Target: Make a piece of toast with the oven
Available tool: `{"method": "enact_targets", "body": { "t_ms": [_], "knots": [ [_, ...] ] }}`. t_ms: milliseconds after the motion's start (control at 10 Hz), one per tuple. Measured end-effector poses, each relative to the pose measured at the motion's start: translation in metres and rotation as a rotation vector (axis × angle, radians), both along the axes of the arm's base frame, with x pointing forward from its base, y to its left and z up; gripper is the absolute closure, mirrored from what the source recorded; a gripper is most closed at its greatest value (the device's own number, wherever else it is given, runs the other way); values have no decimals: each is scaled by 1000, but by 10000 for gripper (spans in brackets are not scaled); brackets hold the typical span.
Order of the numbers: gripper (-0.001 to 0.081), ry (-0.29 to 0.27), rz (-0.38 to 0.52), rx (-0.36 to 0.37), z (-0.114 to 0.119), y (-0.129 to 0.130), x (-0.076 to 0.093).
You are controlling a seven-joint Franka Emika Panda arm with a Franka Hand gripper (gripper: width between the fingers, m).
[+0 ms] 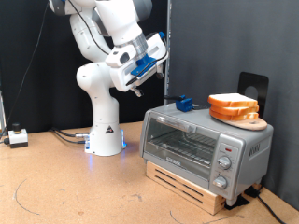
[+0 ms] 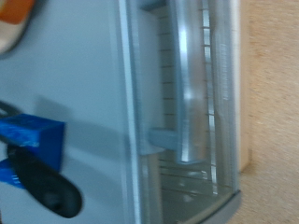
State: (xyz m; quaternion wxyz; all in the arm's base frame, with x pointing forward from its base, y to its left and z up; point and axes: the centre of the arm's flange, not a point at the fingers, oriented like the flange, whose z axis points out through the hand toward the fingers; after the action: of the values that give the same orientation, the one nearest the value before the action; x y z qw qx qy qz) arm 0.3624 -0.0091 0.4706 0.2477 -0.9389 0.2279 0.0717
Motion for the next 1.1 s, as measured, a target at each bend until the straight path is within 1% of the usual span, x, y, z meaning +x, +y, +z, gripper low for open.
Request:
{"method": "enact_targets", "body": {
  "t_ms": [100,200,400,600,900,1100],
  "knots": [
    [-4,-1,21,36,2,3,-2],
    [-4,0,30,40,2,6,-3],
    [-4,-9,39,5,-11,13,-5],
    [-4,-6,36,-52,-37,16,-6],
    [-4,11,25,-99,-73,17,-7],
    [-4,22,28,-117,-93,19,-7]
  ]
}}
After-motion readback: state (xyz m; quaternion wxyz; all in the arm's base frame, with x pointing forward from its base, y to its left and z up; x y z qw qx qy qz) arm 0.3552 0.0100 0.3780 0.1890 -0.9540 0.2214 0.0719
